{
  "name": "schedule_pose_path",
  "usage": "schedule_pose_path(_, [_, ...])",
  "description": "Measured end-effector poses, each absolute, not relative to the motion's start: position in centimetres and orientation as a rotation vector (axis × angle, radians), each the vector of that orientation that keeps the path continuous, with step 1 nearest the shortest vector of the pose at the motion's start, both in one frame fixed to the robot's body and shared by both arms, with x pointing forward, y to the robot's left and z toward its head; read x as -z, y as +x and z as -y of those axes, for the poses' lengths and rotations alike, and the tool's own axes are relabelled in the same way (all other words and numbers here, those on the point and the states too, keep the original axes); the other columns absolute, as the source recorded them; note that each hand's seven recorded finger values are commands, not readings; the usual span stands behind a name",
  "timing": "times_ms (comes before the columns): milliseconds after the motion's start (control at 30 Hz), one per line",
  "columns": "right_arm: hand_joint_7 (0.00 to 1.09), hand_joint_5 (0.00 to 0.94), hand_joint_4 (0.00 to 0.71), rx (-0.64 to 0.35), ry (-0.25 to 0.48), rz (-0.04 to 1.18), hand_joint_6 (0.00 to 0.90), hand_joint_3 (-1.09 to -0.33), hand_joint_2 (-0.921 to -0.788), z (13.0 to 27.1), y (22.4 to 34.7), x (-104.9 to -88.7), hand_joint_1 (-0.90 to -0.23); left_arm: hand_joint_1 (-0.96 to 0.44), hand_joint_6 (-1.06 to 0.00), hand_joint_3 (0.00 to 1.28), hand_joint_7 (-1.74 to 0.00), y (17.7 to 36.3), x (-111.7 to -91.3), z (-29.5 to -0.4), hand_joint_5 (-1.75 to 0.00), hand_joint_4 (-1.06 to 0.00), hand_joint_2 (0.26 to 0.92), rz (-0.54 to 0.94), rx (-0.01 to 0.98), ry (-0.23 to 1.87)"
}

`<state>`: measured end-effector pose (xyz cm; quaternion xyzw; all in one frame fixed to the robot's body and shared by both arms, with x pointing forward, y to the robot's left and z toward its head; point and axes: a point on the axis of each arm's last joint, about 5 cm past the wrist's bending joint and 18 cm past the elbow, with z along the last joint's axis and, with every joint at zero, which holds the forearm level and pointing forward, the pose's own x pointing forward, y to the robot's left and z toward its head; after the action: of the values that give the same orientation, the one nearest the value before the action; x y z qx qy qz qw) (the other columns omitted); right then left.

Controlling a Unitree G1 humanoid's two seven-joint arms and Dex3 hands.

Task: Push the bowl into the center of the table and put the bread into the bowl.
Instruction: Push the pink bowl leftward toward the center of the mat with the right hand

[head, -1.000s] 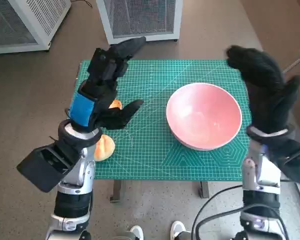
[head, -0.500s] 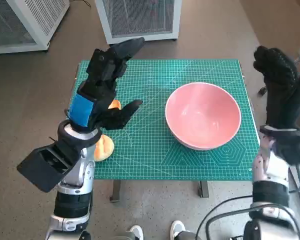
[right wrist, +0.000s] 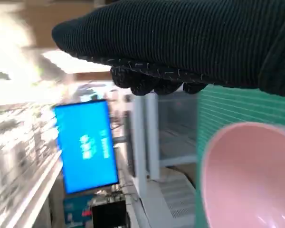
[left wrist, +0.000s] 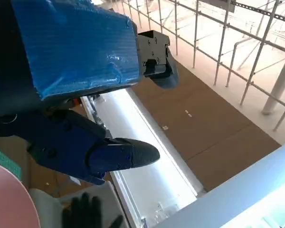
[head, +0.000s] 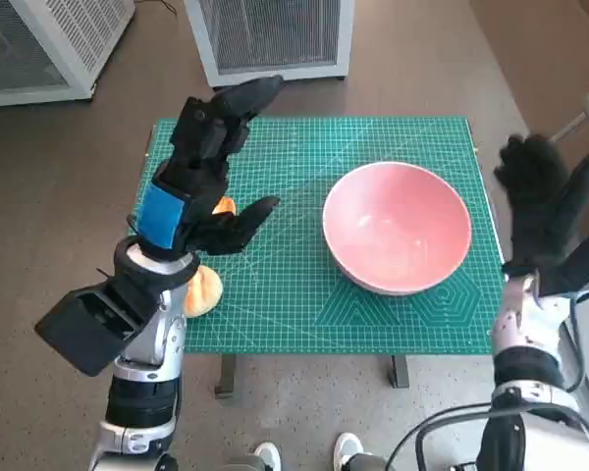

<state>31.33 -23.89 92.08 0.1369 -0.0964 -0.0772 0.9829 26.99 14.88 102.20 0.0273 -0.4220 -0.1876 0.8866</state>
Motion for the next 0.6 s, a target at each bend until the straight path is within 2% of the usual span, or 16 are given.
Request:
schedule_pose_path(67, [0.38, 0.001, 0.266, 0.163, 0.3, 0.148, 0.179, -0.548, -0.915, 23.7, 31.2, -91.5, -0.316, -0.51, 0.0, 0.39, -0.71, 27.0, -102.2, -14.9, -0.5, 0.0, 0.884, 0.877, 0.39, 0.058])
schedule_pose_path(233, [0.37, 0.006, 0.277, 0.174, 0.342, 0.062, 0.192, -0.541, -0.92, 23.1, 31.1, -90.6, -0.312, -0.51, 0.0, 0.39, -0.71, 27.0, -102.1, -15.0, -0.51, 0.0, 0.886, 0.874, 0.389, 0.061])
schedule_pose_path(600, [0.3, 0.003, 0.271, 0.17, 0.393, -0.034, 0.23, -0.545, -0.916, 21.7, 31.1, -89.6, -0.306, -0.52, 0.0, 0.37, -0.7, 26.9, -102.2, -15.4, -0.5, 0.0, 0.896, 0.875, 0.395, 0.073])
